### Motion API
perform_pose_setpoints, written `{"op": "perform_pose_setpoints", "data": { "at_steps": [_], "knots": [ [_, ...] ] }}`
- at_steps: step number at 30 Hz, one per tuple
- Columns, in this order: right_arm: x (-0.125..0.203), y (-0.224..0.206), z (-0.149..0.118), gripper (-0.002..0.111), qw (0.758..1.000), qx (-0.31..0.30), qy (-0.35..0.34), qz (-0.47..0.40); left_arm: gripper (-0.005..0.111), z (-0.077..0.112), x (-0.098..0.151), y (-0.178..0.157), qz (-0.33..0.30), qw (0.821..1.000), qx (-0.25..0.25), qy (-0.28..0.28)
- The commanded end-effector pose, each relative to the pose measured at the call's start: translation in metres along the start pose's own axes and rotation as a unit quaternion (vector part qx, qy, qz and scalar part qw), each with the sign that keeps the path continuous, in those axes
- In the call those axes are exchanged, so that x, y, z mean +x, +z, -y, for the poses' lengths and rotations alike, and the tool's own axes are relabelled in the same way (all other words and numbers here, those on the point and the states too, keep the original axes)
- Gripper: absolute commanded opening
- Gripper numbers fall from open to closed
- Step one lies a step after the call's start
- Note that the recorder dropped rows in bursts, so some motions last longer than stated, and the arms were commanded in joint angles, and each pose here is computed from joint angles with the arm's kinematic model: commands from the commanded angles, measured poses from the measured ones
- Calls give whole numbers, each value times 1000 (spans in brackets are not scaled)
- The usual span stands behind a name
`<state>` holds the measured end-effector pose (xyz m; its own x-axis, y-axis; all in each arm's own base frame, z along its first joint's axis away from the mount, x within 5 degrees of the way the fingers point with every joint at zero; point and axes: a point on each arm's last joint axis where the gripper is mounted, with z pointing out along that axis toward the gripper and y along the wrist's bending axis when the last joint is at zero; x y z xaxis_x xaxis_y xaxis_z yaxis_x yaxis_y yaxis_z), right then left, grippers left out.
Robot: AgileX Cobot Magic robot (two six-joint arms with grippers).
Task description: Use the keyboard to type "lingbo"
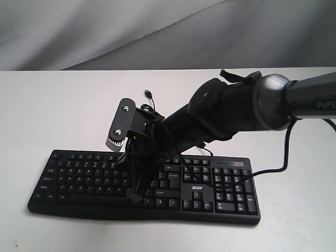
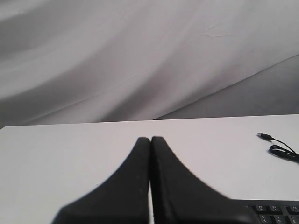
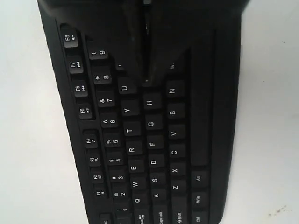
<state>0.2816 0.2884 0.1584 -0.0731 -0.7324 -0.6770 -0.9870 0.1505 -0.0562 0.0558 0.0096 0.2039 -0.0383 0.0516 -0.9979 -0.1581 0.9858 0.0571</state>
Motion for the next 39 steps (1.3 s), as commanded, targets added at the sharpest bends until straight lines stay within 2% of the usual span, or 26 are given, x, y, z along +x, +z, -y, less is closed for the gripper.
{"op": "perform_pose_setpoints", "data": {
  "at_steps": [1,11,39],
  "knots": [
    [9,4,4,0,1000,-3,29,-3,1,1,1,0,5,1000,4,-1],
    [23,17,7,0,998,-4,53,-22,1,1,1,0,5,1000,4,-1],
    [34,26,5,0,998,-24,29,-49,1,1,1,0,5,1000,4,-1]
  ]
}}
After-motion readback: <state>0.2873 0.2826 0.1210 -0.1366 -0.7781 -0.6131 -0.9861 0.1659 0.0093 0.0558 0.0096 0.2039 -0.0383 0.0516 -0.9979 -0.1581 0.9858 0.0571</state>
